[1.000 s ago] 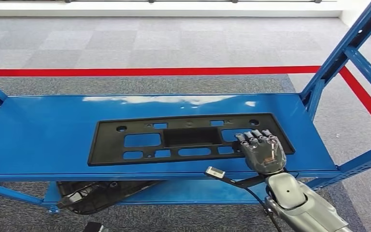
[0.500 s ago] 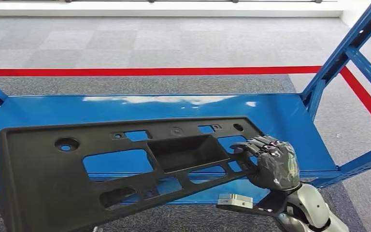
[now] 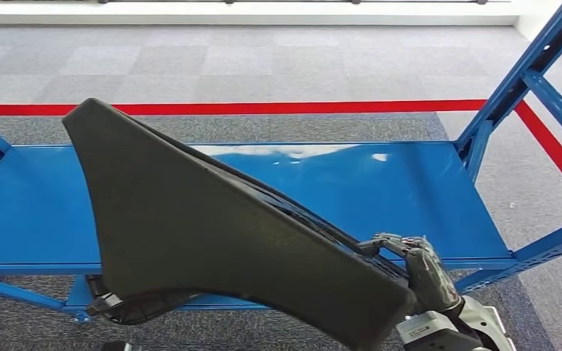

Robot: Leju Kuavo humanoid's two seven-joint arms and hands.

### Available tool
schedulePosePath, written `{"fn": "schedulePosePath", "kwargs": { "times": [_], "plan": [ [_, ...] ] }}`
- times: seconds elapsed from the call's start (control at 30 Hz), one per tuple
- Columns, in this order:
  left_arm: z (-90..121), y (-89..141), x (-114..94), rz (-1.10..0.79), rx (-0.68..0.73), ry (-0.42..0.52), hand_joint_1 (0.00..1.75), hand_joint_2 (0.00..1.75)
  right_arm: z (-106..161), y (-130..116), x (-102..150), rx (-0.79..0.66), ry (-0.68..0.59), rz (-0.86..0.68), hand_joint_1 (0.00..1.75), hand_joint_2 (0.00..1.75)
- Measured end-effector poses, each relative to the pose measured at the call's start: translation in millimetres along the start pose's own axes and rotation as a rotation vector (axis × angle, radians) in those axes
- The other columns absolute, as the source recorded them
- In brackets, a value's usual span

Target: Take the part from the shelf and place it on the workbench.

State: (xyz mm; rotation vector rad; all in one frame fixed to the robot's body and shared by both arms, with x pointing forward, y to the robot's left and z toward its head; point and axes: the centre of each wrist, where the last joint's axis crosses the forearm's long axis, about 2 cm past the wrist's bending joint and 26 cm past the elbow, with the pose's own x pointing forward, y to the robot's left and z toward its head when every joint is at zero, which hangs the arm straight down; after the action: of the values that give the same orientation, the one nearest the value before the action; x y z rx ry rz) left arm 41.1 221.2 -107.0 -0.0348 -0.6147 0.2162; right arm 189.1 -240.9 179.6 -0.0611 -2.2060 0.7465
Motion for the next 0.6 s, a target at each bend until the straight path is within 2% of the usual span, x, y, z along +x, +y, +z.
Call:
{"fn": "schedulePosePath", "kwargs": {
  "times": [0.3,0.47,0.6],
  "plan": [
    [0.2,2.4,-0.5,0.012,0.019,-0.003,0.0,1.75,2.1,0.4,-0.2,0.055,0.021,-0.067,1.75,1.75],
    [-0.4,3.2,0.4,0.006,0.022,0.006,0.0,1.75,3.5,3.3,-2.6,0.111,0.033,-0.188,1.75,1.75],
    [0.0,3.5,-0.4,0.005,0.022,0.012,0.0,1.75,6.3,6.0,-6.7,0.13,0.052,-0.218,1.75,1.75]
  ]
}}
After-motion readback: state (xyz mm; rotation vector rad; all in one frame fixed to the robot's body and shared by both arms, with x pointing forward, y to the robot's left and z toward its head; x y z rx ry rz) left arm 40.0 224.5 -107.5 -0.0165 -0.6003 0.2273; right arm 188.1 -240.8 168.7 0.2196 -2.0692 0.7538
